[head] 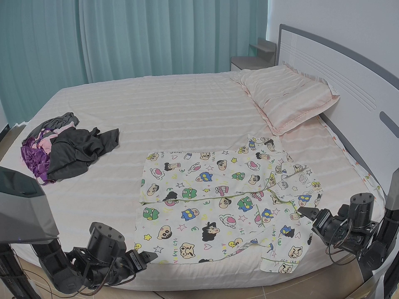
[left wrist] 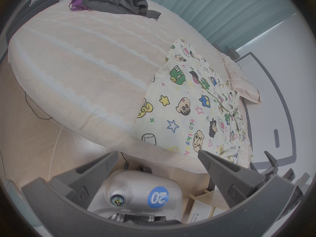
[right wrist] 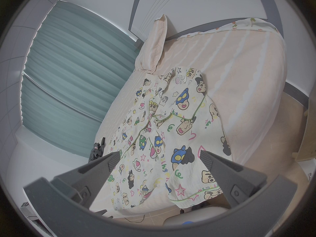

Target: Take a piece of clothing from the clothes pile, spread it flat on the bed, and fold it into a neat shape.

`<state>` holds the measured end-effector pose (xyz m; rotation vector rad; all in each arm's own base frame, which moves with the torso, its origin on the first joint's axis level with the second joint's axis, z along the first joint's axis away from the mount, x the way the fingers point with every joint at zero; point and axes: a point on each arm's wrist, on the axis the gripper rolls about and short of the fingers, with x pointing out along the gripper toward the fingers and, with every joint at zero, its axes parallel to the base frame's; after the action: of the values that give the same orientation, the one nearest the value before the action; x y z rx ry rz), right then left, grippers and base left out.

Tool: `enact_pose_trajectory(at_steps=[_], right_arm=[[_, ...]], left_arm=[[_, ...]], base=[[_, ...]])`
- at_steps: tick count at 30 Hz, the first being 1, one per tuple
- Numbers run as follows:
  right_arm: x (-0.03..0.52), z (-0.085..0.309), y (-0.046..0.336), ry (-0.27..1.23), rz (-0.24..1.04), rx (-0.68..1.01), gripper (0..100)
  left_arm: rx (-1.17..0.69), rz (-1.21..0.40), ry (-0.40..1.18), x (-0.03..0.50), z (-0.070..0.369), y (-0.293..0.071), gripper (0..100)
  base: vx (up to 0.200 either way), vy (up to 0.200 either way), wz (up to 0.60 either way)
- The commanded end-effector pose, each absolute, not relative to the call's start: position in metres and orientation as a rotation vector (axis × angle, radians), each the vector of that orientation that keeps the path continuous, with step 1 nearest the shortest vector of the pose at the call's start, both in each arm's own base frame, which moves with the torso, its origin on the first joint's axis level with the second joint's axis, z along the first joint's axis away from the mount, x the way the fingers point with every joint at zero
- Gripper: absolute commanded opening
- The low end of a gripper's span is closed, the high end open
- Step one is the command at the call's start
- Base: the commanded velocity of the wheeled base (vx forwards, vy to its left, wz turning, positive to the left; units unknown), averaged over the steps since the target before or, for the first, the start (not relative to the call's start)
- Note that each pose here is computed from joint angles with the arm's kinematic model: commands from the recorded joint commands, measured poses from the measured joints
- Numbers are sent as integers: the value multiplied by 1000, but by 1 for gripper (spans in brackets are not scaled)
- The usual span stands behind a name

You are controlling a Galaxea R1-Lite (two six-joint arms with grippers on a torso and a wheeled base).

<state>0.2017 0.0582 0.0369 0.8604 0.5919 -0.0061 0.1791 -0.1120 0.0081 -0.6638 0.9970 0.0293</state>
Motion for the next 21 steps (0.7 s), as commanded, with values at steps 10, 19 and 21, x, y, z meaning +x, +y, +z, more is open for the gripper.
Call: enact_pose_trajectory(at_steps=[10,19,21], right_arm=[[198,34,57,613,-18,855,100],[198,33,57,619,-19,854,100],[198,32,57,620,-20,853,100]], left_arm=[[-563,66,948,193,-34,-128,100],[-582,85,908,202,-33,-128,0],[-588,96,899,202,-32,-128,0]], base=[[0,0,0],[0,0,0],[0,0,0]])
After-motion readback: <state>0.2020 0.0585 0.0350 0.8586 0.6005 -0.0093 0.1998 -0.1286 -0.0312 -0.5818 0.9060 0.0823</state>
